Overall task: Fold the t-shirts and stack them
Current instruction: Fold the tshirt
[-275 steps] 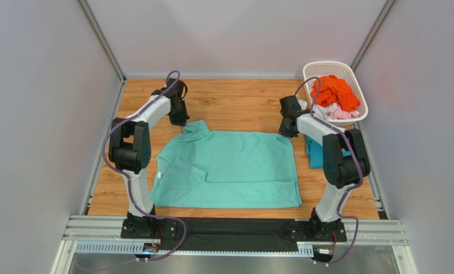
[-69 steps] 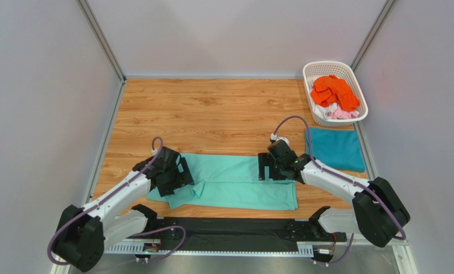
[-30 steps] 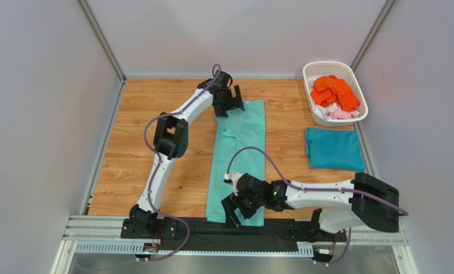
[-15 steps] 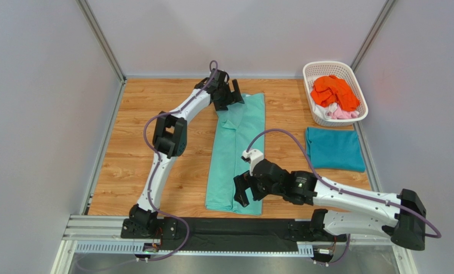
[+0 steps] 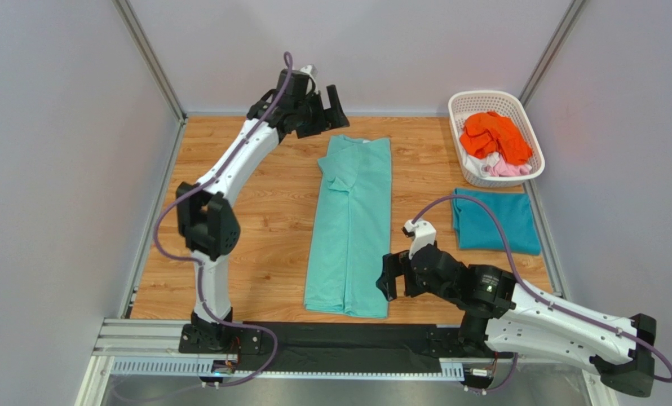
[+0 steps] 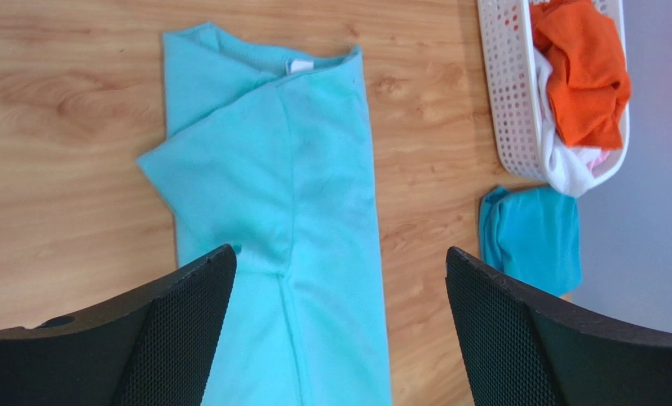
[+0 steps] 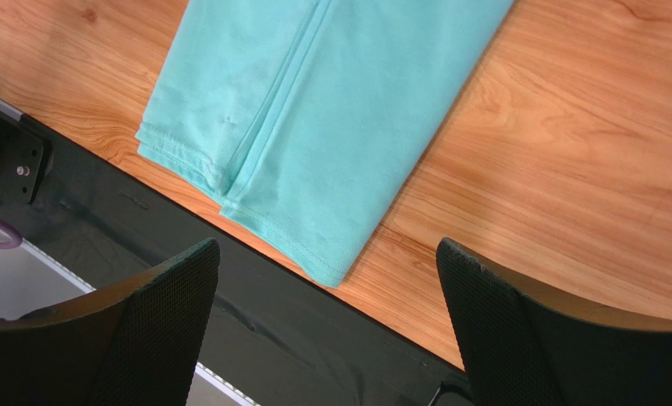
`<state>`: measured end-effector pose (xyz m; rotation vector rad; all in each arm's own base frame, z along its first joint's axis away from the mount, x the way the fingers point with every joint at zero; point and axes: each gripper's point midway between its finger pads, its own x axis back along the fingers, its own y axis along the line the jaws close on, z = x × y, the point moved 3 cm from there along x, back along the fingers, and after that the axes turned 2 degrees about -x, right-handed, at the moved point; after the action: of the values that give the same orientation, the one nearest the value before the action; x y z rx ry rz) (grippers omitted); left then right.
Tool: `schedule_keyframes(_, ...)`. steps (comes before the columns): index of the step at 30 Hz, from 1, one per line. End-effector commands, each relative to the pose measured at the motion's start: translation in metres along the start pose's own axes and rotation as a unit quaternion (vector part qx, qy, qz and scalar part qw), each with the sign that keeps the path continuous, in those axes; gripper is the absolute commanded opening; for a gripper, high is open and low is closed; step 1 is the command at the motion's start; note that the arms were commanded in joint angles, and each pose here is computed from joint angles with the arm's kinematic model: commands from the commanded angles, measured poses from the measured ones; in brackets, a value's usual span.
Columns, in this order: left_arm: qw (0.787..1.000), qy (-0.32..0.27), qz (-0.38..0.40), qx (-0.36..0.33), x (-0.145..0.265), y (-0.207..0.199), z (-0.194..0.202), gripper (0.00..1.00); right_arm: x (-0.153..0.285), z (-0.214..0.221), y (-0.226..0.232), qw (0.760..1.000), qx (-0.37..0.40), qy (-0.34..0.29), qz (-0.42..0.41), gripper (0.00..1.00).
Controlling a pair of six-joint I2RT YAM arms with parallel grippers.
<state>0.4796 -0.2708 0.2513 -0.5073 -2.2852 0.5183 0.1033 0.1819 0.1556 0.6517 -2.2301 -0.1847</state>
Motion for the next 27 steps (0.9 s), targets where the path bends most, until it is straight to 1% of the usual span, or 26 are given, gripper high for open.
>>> schedule_keyframes(1,0.998,0.053,-0.026,-0.013,0.040,0.016,0.047,1.00,0.002,0.007,-0.012,0.999,-0.044,-0.007,0.024,1.00)
schedule_keyframes(2,0.999,0.042,-0.024,-0.017,0.064,0.011,0.050,1.00,0.002,0.009,-0.013,0.999,-0.048,-0.006,0.023,1.00)
schedule_keyframes(3,0.998,0.042,-0.035,-0.020,0.071,0.012,0.063,1.00,0.002,0.010,-0.013,0.998,-0.053,-0.006,0.021,1.00)
schedule_keyframes(4,0.995,0.081,-0.062,-0.015,0.071,0.033,0.104,1.00,0.001,0.013,-0.013,0.998,-0.063,-0.001,0.021,1.00)
schedule_keyframes(5,0.996,0.062,-0.053,-0.021,0.093,0.028,0.109,1.00,-0.001,0.018,-0.015,0.998,-0.065,0.006,0.025,1.00)
schedule_keyframes(6,0.996,0.066,-0.054,-0.023,0.099,0.031,0.126,1.00,-0.003,0.020,-0.015,0.997,-0.068,0.008,0.023,1.00)
schedule_keyframes(7,0.993,0.099,-0.063,-0.027,0.098,0.045,0.171,1.00,-0.005,0.024,-0.013,0.997,-0.067,0.018,0.018,1.00)
schedule_keyframes(8,0.994,0.088,-0.056,-0.022,0.115,0.043,0.180,1.00,-0.008,0.029,-0.015,0.997,-0.069,0.026,0.020,1.00)
schedule_keyframes(9,0.993,0.105,-0.054,-0.010,0.125,0.049,0.214,1.00,-0.010,0.034,-0.013,0.997,-0.071,0.036,0.017,1.00)
schedule_keyframes(10,0.990,0.129,-0.059,-0.003,0.123,0.057,0.236,1.00,-0.011,0.033,-0.012,0.997,-0.071,0.035,0.015,1.00)
schedule_keyframes(11,0.991,0.125,-0.049,0.003,0.135,0.054,0.245,1.00,-0.012,0.037,-0.012,0.996,-0.070,0.045,0.014,1.00)
schedule_keyframes(12,0.990,0.132,-0.053,0.008,0.140,0.058,0.259,1.00,-0.013,0.039,-0.012,0.996,-0.071,0.049,0.015,1.00)
schedule_keyframes(13,0.985,0.161,-0.062,0.018,0.146,0.065,0.291,1.00,-0.015,0.041,-0.012,0.996,-0.072,0.053,0.015,1.00)
schedule_keyframes(14,0.986,0.156,-0.053,0.020,0.154,0.063,0.297,1.00,-0.016,0.043,-0.013,0.995,-0.075,0.056,0.016,1.00)
schedule_keyframes(15,0.985,0.167,-0.045,0.015,0.160,0.059,0.312,1.00,-0.019,0.047,-0.013,0.995,-0.080,0.058,0.016,1.00)
schedule_keyframes(16,0.981,0.184,-0.052,0.026,0.164,0.066,0.329,1.00,-0.020,0.049,-0.012,0.995,-0.083,0.062,0.011,1.00)
schedule_keyframes(17,0.982,0.184,-0.041,0.031,0.170,0.062,0.333,1.00,-0.022,0.053,-0.012,0.994,-0.085,0.067,0.010,1.00)
schedule_keyframes(19,0.977,0.207,-0.039,0.031,0.178,0.066,0.355,0.99,-0.026,0.057,-0.009,0.993,-0.093,0.073,-0.001,1.00)
schedule_keyframes(20,0.977,0.208,-0.035,0.044,0.182,0.064,0.358,0.98,-0.027,0.060,-0.008,0.993,-0.093,0.077,-0.005,1.00)
schedule_keyframes(25,0.971,0.226,-0.048,0.059,0.187,0.075,0.381,0.91,-0.034,0.060,-0.009,0.992,-0.105,0.065,-0.006,1.00)
schedule_keyframes(26,0.970,0.229,-0.050,0.060,0.187,0.077,0.384,0.86,-0.034,0.058,-0.007,0.993,-0.105,0.061,-0.009,1.00)
schedule_keyframes(27,0.969,0.233,-0.051,0.062,0.188,0.077,0.386,0.85,-0.035,0.056,-0.005,0.993,-0.105,0.057,-0.013,1.00)
